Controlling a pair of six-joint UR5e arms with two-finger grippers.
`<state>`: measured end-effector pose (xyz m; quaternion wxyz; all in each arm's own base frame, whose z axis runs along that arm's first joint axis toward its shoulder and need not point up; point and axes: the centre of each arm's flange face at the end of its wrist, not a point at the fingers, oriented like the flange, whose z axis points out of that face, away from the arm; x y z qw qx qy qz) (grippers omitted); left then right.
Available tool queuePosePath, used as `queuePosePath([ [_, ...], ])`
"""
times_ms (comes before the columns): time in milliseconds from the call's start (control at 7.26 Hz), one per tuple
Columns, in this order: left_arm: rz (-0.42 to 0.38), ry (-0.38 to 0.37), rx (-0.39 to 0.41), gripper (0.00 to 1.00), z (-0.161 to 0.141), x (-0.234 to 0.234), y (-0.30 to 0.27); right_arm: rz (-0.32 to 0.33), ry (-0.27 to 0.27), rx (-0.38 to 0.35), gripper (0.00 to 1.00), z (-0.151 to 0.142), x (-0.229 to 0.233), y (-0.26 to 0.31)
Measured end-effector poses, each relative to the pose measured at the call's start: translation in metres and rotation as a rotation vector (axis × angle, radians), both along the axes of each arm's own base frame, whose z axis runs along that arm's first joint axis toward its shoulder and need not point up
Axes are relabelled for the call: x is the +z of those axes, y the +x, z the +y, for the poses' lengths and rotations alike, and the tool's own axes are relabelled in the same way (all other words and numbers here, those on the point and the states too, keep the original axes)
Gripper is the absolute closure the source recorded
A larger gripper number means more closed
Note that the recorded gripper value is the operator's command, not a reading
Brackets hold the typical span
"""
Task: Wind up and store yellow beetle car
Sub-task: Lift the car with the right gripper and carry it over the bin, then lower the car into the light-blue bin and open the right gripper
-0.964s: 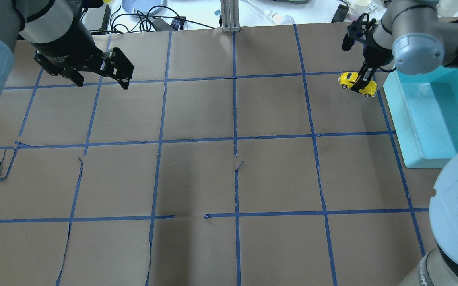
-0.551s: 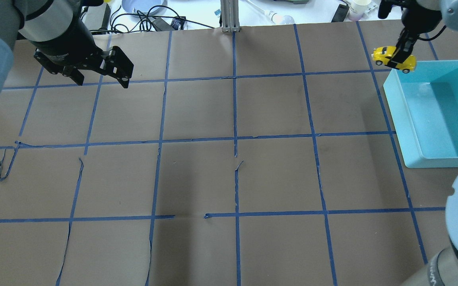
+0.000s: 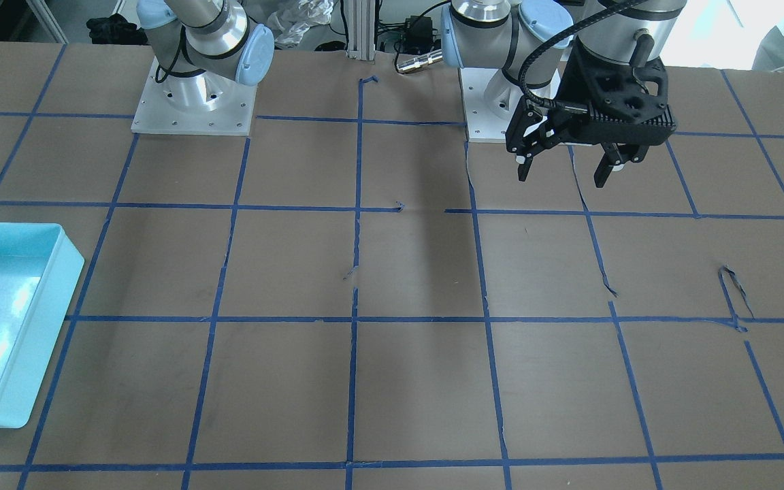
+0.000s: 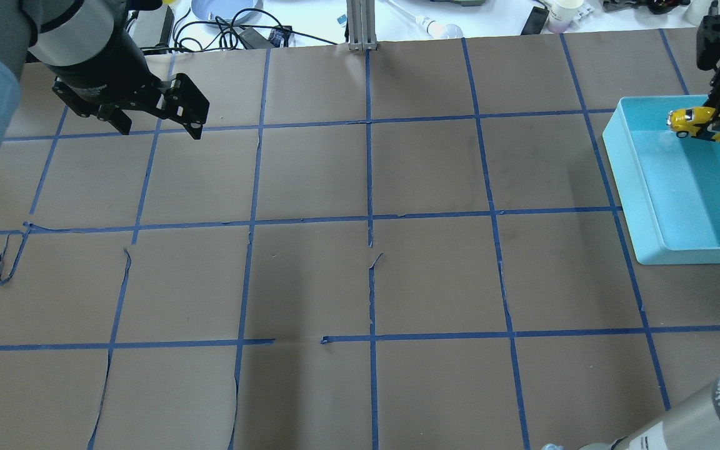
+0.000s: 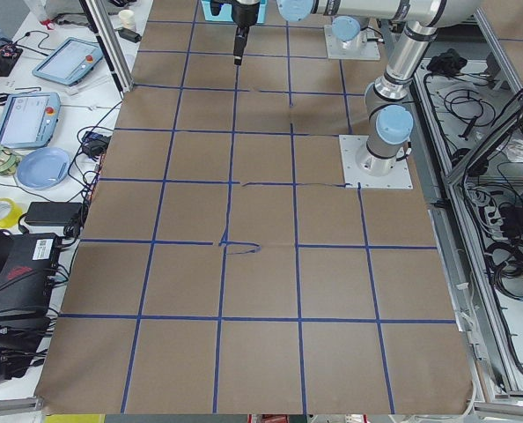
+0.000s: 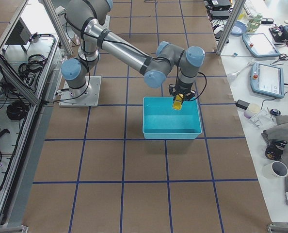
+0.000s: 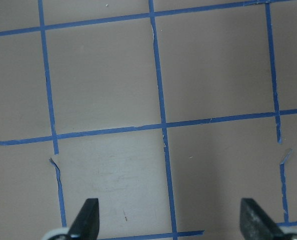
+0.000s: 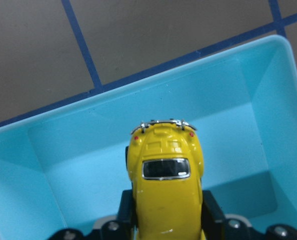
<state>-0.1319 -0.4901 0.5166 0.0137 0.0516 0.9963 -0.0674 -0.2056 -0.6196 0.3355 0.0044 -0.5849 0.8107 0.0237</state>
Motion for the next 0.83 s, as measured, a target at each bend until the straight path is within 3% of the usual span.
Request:
queuePosePath([
  [275, 0.001, 0.0, -0.002, 0.0, 0.0, 0.0, 0.0, 0.017, 0.001, 0.019, 0.88, 0.001, -0.05, -0.015],
  [551, 0.001, 0.001, -0.002, 0.0, 0.0, -0.001, 0.0, 0.042, 0.026, 0.024, 0.7, 0.0, -0.089, -0.021],
  [688, 0.001, 0.002, -0.003, 0.0, 0.0, -0.001, 0.0, 0.033, 0.051, 0.025, 0.3, 0.006, -0.104, -0.018],
  [826, 0.001, 0.002, -0.003, 0.0, 0.0, -0.001, 0.0, 0.021, 0.073, 0.028, 0.0, 0.013, -0.115, -0.014],
])
